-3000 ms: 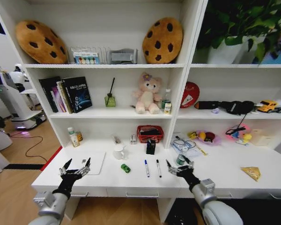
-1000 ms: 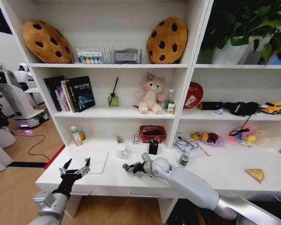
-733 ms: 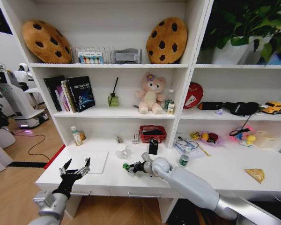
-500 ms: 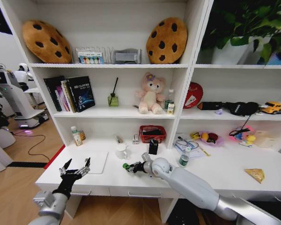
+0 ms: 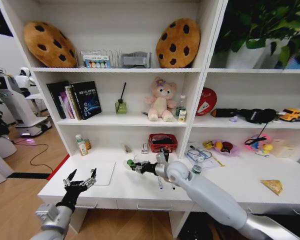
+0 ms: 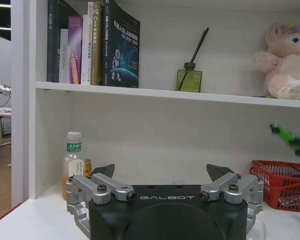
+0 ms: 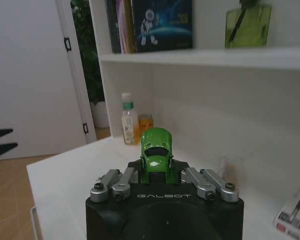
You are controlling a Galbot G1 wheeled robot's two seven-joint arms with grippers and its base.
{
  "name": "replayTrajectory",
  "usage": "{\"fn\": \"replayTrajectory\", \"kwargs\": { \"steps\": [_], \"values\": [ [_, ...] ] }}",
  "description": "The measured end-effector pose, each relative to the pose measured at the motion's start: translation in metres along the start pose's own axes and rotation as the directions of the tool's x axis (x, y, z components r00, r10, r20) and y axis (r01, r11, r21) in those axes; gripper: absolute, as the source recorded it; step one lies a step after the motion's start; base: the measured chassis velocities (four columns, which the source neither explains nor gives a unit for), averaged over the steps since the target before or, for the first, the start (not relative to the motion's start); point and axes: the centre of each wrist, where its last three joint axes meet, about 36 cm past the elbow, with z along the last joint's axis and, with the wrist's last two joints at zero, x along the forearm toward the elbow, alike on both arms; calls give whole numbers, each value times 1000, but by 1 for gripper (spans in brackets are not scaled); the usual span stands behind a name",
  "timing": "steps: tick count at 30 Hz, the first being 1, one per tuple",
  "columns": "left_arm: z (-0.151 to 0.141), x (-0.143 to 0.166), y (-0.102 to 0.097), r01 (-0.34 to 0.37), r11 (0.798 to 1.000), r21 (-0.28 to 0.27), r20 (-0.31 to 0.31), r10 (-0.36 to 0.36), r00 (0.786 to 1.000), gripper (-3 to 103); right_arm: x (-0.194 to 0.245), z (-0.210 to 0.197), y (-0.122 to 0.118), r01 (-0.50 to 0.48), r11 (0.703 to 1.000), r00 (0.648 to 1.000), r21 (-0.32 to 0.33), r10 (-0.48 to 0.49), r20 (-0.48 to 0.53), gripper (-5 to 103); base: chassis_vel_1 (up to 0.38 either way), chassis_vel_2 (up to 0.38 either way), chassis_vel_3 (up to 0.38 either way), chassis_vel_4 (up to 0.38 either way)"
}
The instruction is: Organize the objects on the table.
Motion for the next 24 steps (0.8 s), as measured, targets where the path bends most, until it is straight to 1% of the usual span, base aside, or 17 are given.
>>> {"fn": "replayTrajectory", "kwargs": {
  "steps": [2, 3, 4, 6, 7, 8, 9, 11, 12, 14, 16, 17, 18, 20, 21, 23, 24],
  "values": [
    [0, 0, 0, 0, 1000, 0, 0, 0, 1000, 100, 2, -24, -11, -38, 997, 993, 67, 31, 113, 32, 0, 0, 0, 0],
    [0, 0, 0, 0, 1000, 0, 0, 0, 1000, 100, 2, -24, -11, -38, 997, 993, 67, 31, 113, 32, 0, 0, 0, 0],
    [0, 0, 0, 0, 1000, 0, 0, 0, 1000, 100, 1, -32, -15, -55, 995, 987, 83, 42, 155, 32, 0, 0, 0, 0],
    [0, 0, 0, 0, 1000, 0, 0, 0, 1000, 100, -17, -63, -34, -139, 983, 955, 120, 101, 278, 32, 0, 0, 0, 0],
    [0, 0, 0, 0, 1000, 0, 0, 0, 1000, 100, -17, -63, -34, -139, 983, 955, 120, 101, 278, 32, 0, 0, 0, 0],
    [0, 0, 0, -1, 1000, 0, 0, 1, 1000, 100, -34, -78, -46, -189, 973, 934, 132, 137, 330, 32, 0, 0, 0, 0],
    [0, 0, 0, -1, 1000, 0, 0, 1, 1000, 100, -34, -78, -46, -189, 973, 934, 132, 137, 330, 32, 0, 0, 0, 0],
    [0, 0, 0, 0, 1000, 0, 0, 0, 1000, 100, -71, -103, -70, -262, 956, 904, 129, 197, 380, 32, 0, 0, 0, 0],
    [0, 0, 0, 0, 1000, 0, 0, 0, 1000, 100, -91, -112, -81, -287, 950, 898, 125, 221, 381, 32, 0, 0, 0, 0],
    [0, 0, 0, 0, 1000, 0, 0, 0, 1000, 100, -105, -115, -91, -312, 942, 894, 121, 248, 374, 32, 0, 0, 0, 0],
    [0, 0, 0, 0, 1000, 0, 0, 0, 1000, 100, -138, -113, -117, -399, 911, 879, 102, 349, 323, 32, 0, 0, 0, 0],
    [0, 0, 0, 0, 1000, 0, 0, 0, 1000, 100, -148, -113, -122, -436, 896, 869, 80, 396, 296, 32, 0, 0, 0, 0],
    [0, 0, 0, 0, 1000, 0, 0, 0, 1000, 100, -148, -113, -122, -436, 896, 869, 80, 396, 296, 32, 0, 0, 0, 0],
    [0, 0, 0, 0, 1000, 0, 1, 0, 1000, 100, -159, -114, -122, -485, 874, 852, 36, 462, 245, 32, 0, 0, 0, 0],
    [0, 0, 0, 0, 1000, 0, 1, 0, 1000, 100, -159, -114, -122, -485, 874, 852, 36, 462, 245, 32, 0, 0, 0, 0],
    [0, 0, 0, 0, 1000, 0, 0, 0, 1000, 100, -169, -116, -116, -498, 866, 849, -36, 495, 185, 32, 0, 0, 0, 0],
    [0, 0, 0, 0, 1000, 0, 0, 0, 1000, 100, -169, -116, -116, -498, 866, 849, -36, 495, 185, 32, 0, 0, 0, 0]
  ]
}}
